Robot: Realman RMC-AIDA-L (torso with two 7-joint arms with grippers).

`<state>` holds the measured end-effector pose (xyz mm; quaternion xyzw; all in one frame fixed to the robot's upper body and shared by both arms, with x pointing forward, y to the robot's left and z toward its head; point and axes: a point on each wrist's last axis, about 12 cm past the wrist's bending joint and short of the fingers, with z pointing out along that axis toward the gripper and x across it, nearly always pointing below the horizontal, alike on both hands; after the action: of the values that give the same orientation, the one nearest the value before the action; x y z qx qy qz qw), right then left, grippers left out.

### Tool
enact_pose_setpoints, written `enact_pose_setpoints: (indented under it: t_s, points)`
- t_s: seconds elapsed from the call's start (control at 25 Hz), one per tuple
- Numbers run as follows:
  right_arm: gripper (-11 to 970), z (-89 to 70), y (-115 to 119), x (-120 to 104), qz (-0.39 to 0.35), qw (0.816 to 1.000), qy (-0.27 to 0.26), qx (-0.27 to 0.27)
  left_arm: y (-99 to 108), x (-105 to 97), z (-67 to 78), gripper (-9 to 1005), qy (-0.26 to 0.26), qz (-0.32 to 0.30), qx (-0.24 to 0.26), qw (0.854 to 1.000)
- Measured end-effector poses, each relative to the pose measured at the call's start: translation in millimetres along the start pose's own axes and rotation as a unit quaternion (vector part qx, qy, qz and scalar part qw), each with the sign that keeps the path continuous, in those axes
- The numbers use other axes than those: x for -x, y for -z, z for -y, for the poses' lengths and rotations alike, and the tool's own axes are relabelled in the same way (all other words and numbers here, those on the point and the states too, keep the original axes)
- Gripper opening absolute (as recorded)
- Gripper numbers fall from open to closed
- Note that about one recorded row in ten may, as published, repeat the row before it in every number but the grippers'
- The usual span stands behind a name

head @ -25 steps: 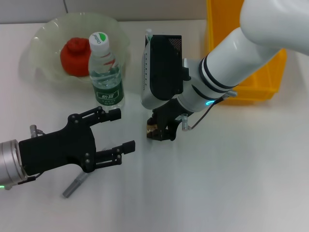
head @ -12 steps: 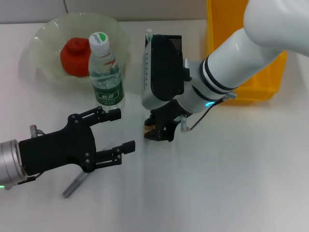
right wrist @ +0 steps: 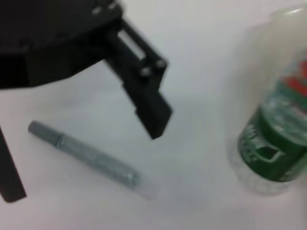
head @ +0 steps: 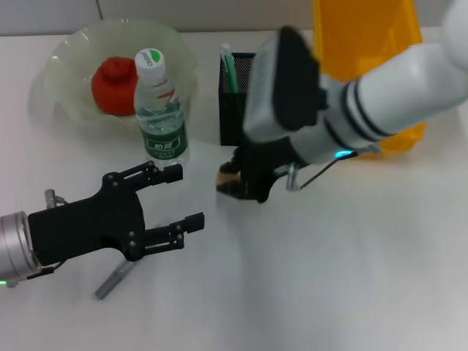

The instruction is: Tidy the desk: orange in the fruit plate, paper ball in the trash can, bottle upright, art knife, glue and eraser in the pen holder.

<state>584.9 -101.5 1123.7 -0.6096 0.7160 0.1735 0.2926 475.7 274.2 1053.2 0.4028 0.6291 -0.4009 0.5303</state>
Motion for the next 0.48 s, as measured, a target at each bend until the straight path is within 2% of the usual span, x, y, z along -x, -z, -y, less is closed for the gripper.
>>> enact_pose_setpoints:
  t_s: [0.12,0.16,0.28,0.48]
  points:
    - [266,1.2,5.5,-2.7,0.01,1.0,-0.009,-0.007,0.0,0.0,0.0,798,0.0,0.0,0.0,1.0]
    - [266,3.0,16.0,-8.4,0.028,0.999,-0.028,-0.02,-0.1,0.0,0.0,798,0.0,0.0,0.0,1.0]
    - [268,3.9,28.0,-18.8,0.052,0.996,-0.055,-0.036,-0.1,-0.2,0.1,798,0.001,0.0,0.0,1.0]
    - [270,4.3,39.8,-27.6,0.103,0.99,-0.086,-0.038,-0.3,-0.2,0.2,798,0.001,0.001,0.0,1.0]
